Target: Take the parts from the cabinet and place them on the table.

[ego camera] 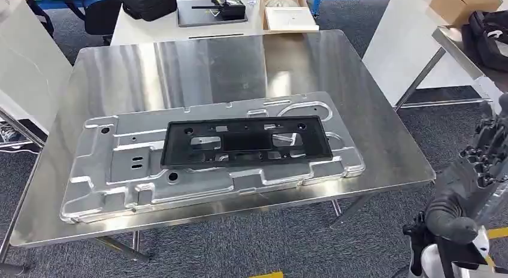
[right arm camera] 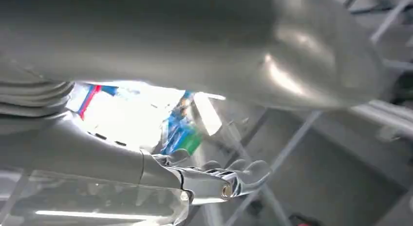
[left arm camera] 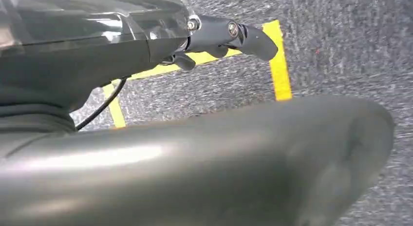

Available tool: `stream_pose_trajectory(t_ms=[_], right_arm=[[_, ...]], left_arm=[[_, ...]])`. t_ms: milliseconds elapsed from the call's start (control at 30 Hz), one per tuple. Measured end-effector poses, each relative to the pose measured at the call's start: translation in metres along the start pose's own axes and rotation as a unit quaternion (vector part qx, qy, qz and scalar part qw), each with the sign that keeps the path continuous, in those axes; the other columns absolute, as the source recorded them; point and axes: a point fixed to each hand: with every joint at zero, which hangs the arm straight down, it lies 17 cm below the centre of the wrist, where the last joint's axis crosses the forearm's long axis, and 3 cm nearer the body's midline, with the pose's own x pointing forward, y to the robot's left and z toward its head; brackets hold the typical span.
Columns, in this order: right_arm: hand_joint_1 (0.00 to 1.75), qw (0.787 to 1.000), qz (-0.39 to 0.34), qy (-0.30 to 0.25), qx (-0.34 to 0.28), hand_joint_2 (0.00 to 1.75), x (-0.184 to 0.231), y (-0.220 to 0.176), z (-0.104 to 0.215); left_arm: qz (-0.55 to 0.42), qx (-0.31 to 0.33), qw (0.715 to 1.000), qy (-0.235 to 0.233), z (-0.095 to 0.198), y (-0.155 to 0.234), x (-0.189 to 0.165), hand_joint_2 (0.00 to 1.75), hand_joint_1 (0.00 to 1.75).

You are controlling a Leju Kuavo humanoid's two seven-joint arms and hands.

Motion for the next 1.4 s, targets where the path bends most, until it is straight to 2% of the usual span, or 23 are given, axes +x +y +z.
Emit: stream_pose_trajectory(t_ms=[233,400,600,833,1100,1200,1300,1400], right_arm=[[0.00,0.994,0.086,0.071,-0.023,0.00,-0.051,-0.061,0.037],[0.00,0.981,0.126,0.148,-0.026,0.00,-0.085,-0.092,0.081],[0.00,0.968,0.131,0.214,-0.032,0.00,-0.105,-0.103,0.123],[0.00,0.956,0.122,0.265,-0.020,0.00,-0.118,-0.094,0.157],[0.00,0.931,0.110,0.348,0.017,0.00,-0.142,-0.069,0.209],[0.00,0.914,0.107,0.389,0.040,0.00,-0.154,-0.057,0.237],[0.00,0.885,0.105,0.447,0.075,0.00,-0.167,-0.044,0.287],[0.00,0.865,0.097,0.485,0.085,0.00,-0.176,-0.036,0.320]], left_arm=[[-0.003,0.004,1.000,-0.003,0.002,0.006,-0.003,0.00,0.00],[-0.003,0.009,1.000,0.002,0.004,0.013,-0.010,0.00,0.00],[-0.004,0.018,1.000,0.001,0.003,0.022,-0.009,0.00,0.00],[-0.005,0.028,1.000,0.002,0.002,0.031,-0.008,0.00,0.00],[0.006,0.046,0.999,0.014,0.004,0.040,-0.016,0.00,0.00],[0.012,0.051,0.998,0.018,0.005,0.043,-0.019,0.00,0.00],[0.022,0.057,0.998,0.024,0.007,0.045,-0.023,0.00,0.00],[0.026,0.058,0.998,0.029,0.008,0.045,-0.028,0.00,0.00]])
